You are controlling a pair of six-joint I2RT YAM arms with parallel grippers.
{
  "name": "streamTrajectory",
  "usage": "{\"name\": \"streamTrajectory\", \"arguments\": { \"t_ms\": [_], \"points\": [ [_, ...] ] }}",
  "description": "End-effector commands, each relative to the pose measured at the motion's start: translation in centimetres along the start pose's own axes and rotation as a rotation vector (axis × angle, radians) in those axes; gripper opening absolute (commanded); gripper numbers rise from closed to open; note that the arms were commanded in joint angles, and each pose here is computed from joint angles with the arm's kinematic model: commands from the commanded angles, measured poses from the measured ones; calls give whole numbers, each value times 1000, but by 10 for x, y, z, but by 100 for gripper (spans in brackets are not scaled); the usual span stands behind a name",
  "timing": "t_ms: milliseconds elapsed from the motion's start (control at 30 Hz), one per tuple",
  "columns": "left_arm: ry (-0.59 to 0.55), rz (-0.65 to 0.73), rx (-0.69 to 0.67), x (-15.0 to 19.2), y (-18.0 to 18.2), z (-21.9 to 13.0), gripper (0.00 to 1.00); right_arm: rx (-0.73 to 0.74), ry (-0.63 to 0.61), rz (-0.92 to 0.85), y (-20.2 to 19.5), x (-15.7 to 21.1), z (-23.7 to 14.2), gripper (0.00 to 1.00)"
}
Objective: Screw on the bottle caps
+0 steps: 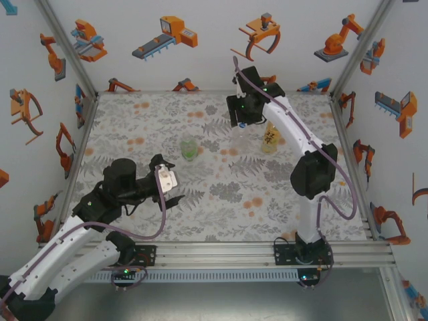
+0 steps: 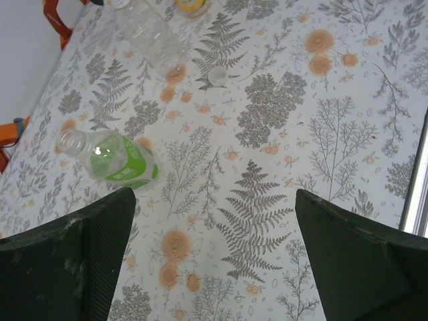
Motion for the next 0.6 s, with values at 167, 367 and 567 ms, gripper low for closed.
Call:
{"name": "streamTrajectory", "arguments": {
  "t_ms": [167, 367, 567],
  "points": [
    [-11, -186, -277, -3, 46, -18, 97, -299, -220, -277, 87, -3, -58, 63],
    [2, -286, -403, -1, 68, -36, 97, -423, -339, -323, 118, 15, -44, 98],
    [-25, -280, -452, 1, 70, -42, 97, -511, -500, -329, 138, 45, -22, 98]
  ]
}}
Point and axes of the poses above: each hand's point on the last joint's axis, 136 mm out from that joint toward the fingers, its own z axis out along the fingers, its own y axis along the line the jaws close on, x = y × z, the point moved 3 cm from there along -z, back along the fingers, and after that the axes turned 11 degrees about z, right-handed, at the moved point
